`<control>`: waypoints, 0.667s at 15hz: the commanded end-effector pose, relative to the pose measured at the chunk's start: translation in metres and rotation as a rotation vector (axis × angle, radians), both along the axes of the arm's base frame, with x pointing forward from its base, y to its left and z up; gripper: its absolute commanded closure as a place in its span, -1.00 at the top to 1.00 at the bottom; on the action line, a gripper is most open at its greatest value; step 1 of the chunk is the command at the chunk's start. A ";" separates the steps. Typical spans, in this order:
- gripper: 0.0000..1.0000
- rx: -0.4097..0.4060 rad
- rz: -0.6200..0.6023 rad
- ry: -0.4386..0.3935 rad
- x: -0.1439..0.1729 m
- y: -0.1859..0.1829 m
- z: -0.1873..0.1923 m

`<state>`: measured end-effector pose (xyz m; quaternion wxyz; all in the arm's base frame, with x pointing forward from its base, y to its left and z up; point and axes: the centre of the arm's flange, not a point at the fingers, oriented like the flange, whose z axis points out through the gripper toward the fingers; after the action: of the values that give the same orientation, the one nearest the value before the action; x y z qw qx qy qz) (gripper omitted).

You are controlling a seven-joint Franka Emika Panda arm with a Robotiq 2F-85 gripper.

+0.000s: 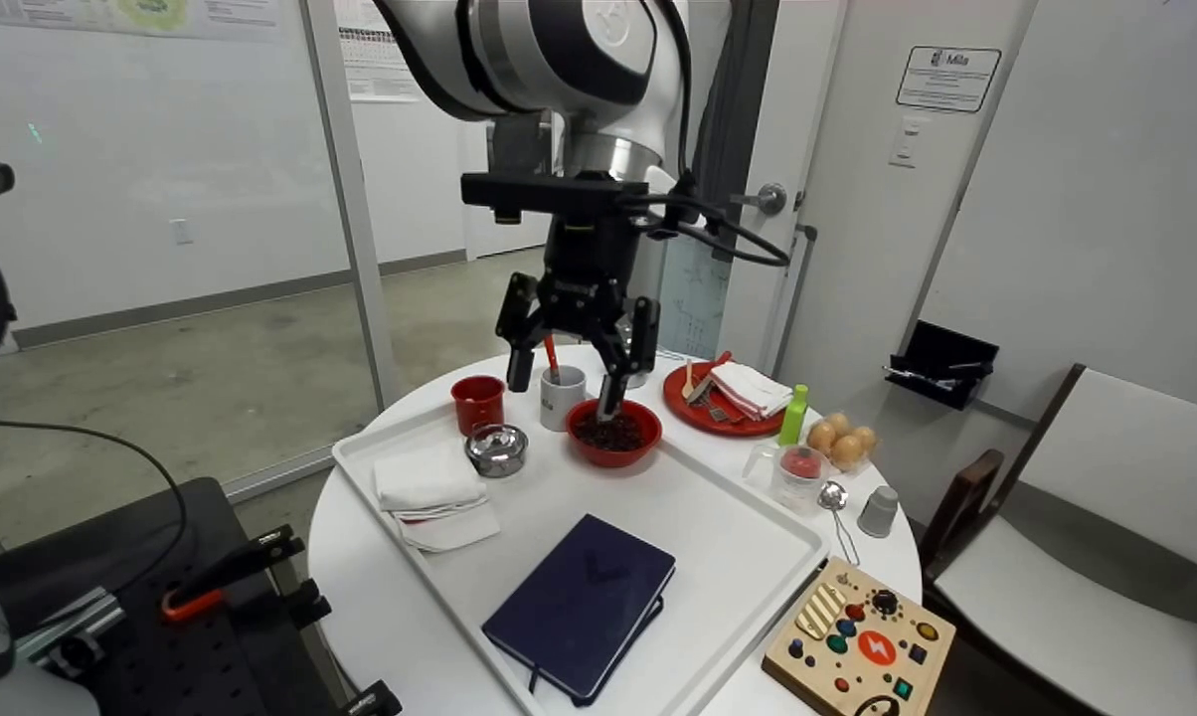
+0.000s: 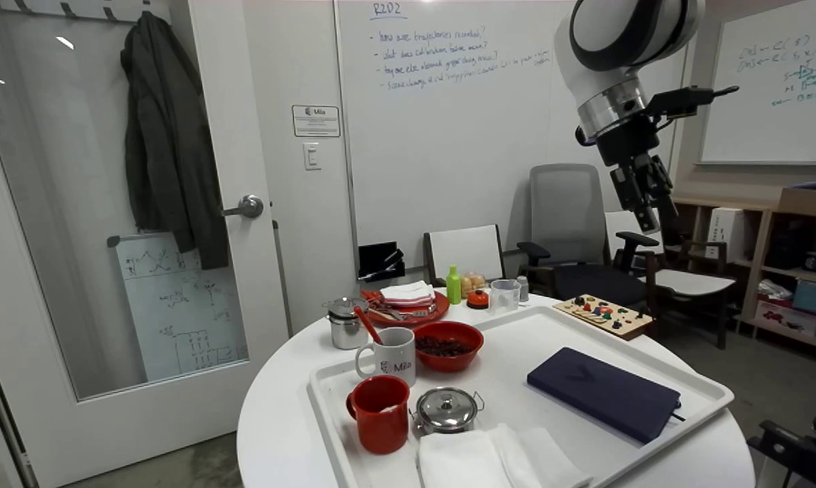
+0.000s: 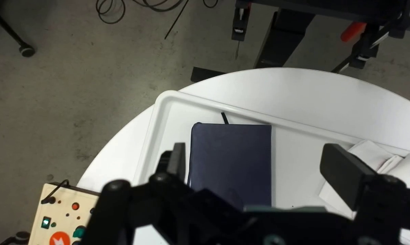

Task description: Open the blue book

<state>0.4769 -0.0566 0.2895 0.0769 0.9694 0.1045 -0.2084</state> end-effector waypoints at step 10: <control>1.00 0.482 0.147 0.227 0.077 -0.081 -0.190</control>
<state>0.5053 -0.1207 0.1415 -0.0917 0.9399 0.2172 -0.2469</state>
